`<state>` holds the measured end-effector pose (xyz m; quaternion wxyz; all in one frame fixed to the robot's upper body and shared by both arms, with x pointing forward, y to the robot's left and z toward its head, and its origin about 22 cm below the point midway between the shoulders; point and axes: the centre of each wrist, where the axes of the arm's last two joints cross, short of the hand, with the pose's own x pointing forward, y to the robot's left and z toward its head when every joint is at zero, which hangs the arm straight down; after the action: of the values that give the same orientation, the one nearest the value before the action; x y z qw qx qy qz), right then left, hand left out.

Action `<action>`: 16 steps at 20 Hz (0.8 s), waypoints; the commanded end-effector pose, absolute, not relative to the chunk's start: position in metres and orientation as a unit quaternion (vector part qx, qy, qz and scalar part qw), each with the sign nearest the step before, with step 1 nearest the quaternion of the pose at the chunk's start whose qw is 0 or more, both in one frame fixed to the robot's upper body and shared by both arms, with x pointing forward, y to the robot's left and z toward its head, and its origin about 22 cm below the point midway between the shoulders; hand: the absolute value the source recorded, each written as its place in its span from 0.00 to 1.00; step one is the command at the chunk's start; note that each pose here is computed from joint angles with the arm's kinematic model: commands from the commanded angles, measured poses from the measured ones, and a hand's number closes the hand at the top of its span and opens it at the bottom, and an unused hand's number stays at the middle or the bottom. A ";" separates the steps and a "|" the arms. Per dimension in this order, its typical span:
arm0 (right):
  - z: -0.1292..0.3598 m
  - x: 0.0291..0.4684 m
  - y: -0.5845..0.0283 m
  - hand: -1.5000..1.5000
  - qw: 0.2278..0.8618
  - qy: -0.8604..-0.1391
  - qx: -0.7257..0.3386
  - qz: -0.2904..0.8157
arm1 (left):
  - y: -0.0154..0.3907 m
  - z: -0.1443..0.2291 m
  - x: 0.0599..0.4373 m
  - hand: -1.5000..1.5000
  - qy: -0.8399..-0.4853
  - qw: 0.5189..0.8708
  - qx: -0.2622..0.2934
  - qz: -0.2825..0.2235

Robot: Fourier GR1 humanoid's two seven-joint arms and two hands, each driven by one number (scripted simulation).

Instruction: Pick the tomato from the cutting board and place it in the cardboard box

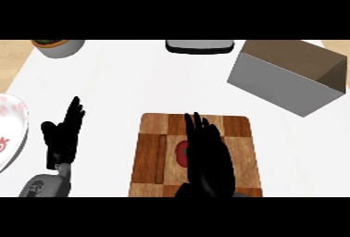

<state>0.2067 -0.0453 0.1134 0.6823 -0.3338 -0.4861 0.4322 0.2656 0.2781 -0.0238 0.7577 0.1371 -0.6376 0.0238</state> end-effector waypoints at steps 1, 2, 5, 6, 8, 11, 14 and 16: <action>0.104 0.201 -0.028 0.00 0.723 -0.401 -0.375 0.418 | 0.262 -0.036 0.263 0.50 -0.634 0.761 0.138 0.025; 0.115 0.207 -0.026 0.00 0.725 -0.407 -0.375 0.410 | 0.269 -0.035 0.262 0.50 -0.638 0.757 0.140 0.028; 0.108 0.215 -0.028 0.00 0.728 -0.401 -0.380 0.406 | 0.281 -0.026 0.265 0.50 -0.635 0.759 0.140 0.025; 0.096 0.227 -0.033 0.00 0.736 -0.389 -0.386 0.398 | 0.283 -0.014 0.270 0.50 -0.639 0.755 0.143 0.024; 0.102 0.218 -0.027 0.00 0.733 -0.394 -0.383 0.402 | 0.285 -0.029 0.253 0.50 -0.635 0.758 0.147 0.026; 0.104 0.222 -0.028 0.00 0.744 -0.386 -0.376 0.396 | 0.285 -0.030 0.256 0.50 -0.638 0.758 0.137 0.022; 0.108 0.236 -0.021 0.00 0.735 -0.375 -0.388 0.411 | 0.278 -0.023 0.268 0.50 -0.635 0.759 0.142 0.022; 0.094 0.233 -0.020 0.00 0.740 -0.367 -0.396 0.403 | 0.286 -0.030 0.255 0.50 -0.633 0.762 0.139 0.024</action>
<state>0.2325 -0.0322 0.0942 0.6980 -0.3467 -0.4487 0.4373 0.2601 0.2753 -0.0291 0.7593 0.1377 -0.6355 0.0247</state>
